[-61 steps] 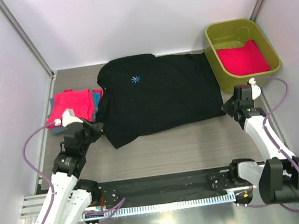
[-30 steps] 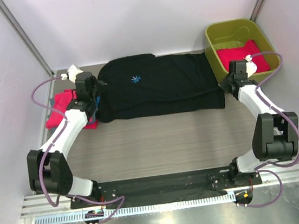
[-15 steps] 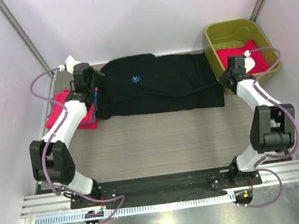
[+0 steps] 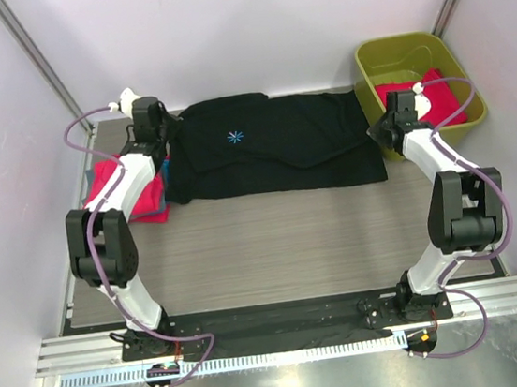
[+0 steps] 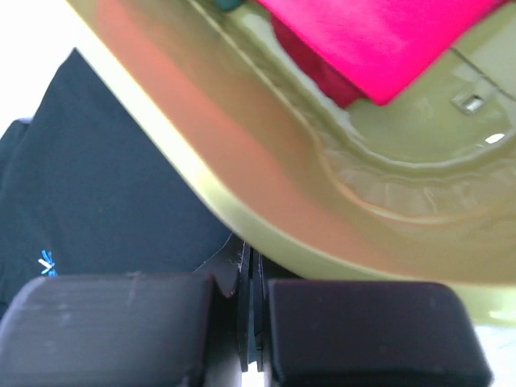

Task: Fold and stack the t-shirts
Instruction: Fold the tshirt

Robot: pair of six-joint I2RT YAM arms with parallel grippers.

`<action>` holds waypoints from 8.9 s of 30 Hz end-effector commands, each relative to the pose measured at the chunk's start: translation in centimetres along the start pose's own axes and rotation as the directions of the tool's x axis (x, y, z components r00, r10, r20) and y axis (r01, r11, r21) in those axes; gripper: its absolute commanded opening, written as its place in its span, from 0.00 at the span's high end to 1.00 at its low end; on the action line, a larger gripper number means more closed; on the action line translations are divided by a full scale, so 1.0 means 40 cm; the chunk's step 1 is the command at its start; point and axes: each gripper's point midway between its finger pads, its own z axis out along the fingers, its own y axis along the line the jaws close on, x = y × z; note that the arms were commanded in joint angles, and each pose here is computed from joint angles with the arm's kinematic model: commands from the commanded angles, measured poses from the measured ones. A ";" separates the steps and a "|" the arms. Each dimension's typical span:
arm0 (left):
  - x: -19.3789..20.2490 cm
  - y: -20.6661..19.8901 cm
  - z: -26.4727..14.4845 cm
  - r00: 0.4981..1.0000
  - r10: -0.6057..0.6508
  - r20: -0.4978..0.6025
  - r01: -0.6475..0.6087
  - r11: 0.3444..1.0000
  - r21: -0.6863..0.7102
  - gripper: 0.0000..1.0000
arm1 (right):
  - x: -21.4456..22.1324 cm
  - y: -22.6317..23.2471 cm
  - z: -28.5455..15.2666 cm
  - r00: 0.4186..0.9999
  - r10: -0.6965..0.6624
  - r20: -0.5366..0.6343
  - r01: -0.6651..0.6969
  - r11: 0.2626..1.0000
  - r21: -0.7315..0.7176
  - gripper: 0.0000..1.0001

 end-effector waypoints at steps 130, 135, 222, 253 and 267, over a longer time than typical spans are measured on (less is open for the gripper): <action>0.099 0.422 -0.162 0.991 -0.097 0.091 0.113 0.975 -0.191 0.19 | 0.179 -0.245 -0.059 0.899 0.397 0.187 -0.379 0.917 -0.127 0.34; 0.098 0.363 -0.223 0.989 -0.114 0.091 0.124 0.986 -0.110 0.19 | 0.180 -0.243 -0.027 0.894 0.410 0.181 -0.394 0.911 -0.119 0.37; 0.305 0.405 -0.380 0.992 -0.015 -0.125 -0.018 0.966 -0.256 0.31 | 0.223 -0.435 -0.180 0.927 0.284 0.246 -0.335 0.922 0.196 0.99; 0.441 0.508 -0.236 0.958 -0.020 -0.285 -0.111 0.894 -0.435 0.67 | 0.236 -0.439 -0.170 0.914 0.319 0.252 -0.366 0.916 0.168 0.99; 0.400 0.500 -0.260 0.955 0.032 -0.294 -0.158 0.896 -0.416 1.00 | 0.236 -0.430 -0.176 0.914 0.324 0.245 -0.366 0.919 0.150 0.99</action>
